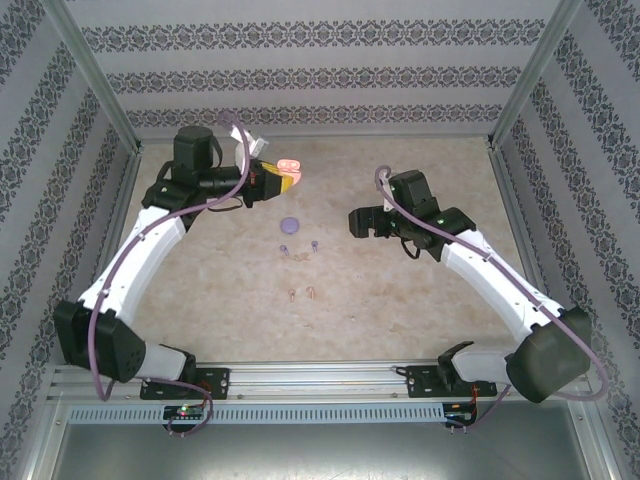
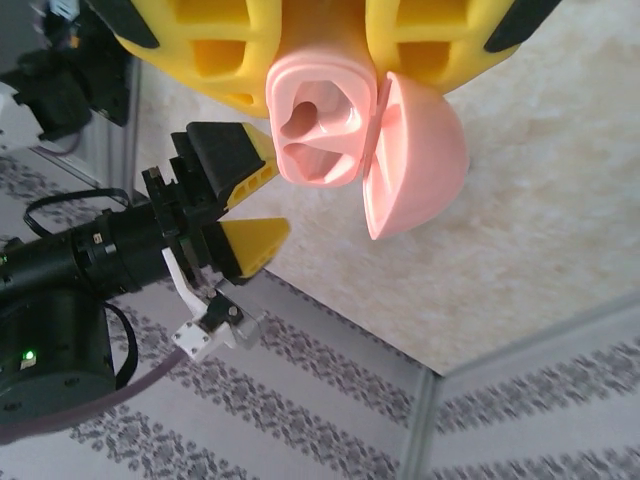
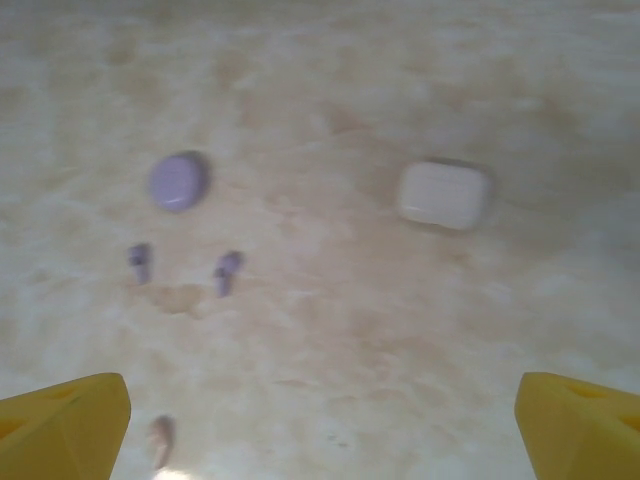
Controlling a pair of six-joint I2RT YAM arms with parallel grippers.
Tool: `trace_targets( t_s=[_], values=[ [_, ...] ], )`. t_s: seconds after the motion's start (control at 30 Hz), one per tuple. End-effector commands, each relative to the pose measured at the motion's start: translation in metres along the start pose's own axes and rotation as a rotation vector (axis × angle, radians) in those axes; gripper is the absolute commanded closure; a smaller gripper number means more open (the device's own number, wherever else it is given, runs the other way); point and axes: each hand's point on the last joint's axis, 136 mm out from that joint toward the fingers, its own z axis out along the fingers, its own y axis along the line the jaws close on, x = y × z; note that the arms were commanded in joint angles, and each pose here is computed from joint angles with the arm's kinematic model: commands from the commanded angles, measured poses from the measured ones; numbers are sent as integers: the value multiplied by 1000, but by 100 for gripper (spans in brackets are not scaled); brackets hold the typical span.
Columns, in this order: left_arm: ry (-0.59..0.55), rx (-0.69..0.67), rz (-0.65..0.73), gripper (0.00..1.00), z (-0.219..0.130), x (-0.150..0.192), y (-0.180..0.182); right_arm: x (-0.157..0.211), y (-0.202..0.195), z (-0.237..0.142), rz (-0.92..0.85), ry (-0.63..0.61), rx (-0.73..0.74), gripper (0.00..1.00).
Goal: Insert the wireless bluetooth earbuds into the charging case
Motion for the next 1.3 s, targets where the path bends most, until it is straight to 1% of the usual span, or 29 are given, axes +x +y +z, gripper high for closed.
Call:
trace_targets(
  t_s=[0.0, 0.07, 0.2, 0.27, 0.37, 0.47, 0.57, 0.6, 0.7, 0.77, 0.87, 1.07, 1.27],
  values=[
    [-128, -113, 83, 100, -18, -30, -1, -20, -41, -28, 93, -126, 251, 2],
    [-164, -151, 97, 100, -26, -34, -2, -22, -40, -35, 96, -144, 222, 2],
    [-221, -224, 116, 100, -37, -34, 0, -27, -28, -46, 10, -202, 137, 2],
    [-255, -240, 145, 100, -42, -32, -1, -29, -28, -51, 36, -222, 131, 2],
    [-331, -312, 160, 100, -53, -27, 5, -27, -25, -51, 40, -169, 132, 2],
    [-398, -395, 175, 100, -66, -21, 10, -21, -13, -45, -12, -130, 160, 2],
    [-393, -483, 140, 100, -75, -9, 22, -8, 13, -32, -53, -79, 118, 2],
    [-387, -504, 126, 99, -77, -5, 25, -3, 22, -27, -52, -62, 97, 4],
    [-376, -578, 41, 100, -83, 11, 39, 15, 50, -7, -9, 34, 7, 19],
    [-393, -633, -29, 100, -88, 22, 49, 29, 72, 6, 25, 108, -37, 27],
    [-402, -725, -83, 100, -98, 35, 64, 48, 101, 22, 40, 188, -52, 31],
    [-413, -720, -58, 100, -96, 41, 65, 89, 150, 56, 70, 341, -40, 38],
    [-467, -745, -59, 100, -104, 40, 66, 122, 165, 86, 88, 420, 64, 45]
  ],
)
